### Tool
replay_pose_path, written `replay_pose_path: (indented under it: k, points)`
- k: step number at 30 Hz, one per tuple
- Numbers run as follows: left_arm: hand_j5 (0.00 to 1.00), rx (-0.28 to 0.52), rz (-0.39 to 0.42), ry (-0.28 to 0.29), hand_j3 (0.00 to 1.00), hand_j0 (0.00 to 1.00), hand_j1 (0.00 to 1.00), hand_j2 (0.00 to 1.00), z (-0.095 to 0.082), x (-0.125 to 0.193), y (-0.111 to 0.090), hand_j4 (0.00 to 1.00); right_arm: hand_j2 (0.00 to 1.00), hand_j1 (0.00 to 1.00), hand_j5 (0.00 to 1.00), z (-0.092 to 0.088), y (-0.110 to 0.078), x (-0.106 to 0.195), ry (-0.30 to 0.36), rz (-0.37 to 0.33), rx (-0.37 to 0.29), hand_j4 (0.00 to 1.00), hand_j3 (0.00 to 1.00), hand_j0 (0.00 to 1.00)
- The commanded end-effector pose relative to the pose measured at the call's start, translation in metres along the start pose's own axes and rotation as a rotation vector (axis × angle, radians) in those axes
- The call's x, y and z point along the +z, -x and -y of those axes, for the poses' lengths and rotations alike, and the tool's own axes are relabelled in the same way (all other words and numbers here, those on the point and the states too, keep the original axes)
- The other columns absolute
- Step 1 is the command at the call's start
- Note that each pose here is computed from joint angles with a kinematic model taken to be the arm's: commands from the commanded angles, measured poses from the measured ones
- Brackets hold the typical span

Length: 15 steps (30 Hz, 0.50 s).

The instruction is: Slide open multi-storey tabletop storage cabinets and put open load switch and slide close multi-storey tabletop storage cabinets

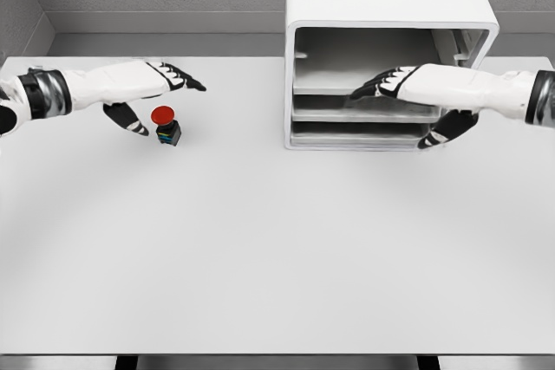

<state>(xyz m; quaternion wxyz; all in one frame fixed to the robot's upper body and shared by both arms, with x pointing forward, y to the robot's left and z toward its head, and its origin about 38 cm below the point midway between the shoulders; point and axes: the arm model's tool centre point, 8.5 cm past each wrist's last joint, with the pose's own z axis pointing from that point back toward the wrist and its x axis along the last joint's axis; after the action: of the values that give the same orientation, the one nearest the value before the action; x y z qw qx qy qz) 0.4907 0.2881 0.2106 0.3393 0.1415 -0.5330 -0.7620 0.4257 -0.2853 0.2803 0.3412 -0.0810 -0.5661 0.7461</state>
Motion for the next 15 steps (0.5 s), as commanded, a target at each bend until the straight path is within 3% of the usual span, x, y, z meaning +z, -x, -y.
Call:
replay_pose_path:
  k: [1, 6, 8, 15]
  points:
    - [1.00, 0.041, -0.013, 0.029, 1.00, 1.00, 1.00, 1.00, 0.014, -0.007, 0.007, 1.00, 1.00, 1.00, 1.00, -0.002, 0.015, -0.001, 0.002, -0.057, -0.056, 1.00, 1.00, 1.00]
    - [1.00, 0.063, -0.016, 0.039, 1.00, 1.00, 1.00, 1.00, 0.016, -0.015, 0.009, 1.00, 1.00, 1.00, 1.00, 0.004, 0.022, -0.009, 0.019, -0.100, -0.095, 1.00, 1.00, 1.00]
    - [1.00, 0.075, -0.011, 0.039, 1.00, 1.00, 1.00, 1.00, 0.019, -0.021, 0.008, 1.00, 1.00, 1.00, 1.00, -0.003, 0.026, -0.021, 0.000, -0.099, -0.118, 1.00, 1.00, 1.00]
    - [0.95, 0.075, -0.039, 0.068, 0.95, 0.95, 0.95, 0.95, 0.027, -0.020, 0.015, 0.95, 1.00, 1.00, 1.00, -0.010, 0.026, -0.039, -0.045, -0.114, -0.064, 1.00, 1.00, 1.00]
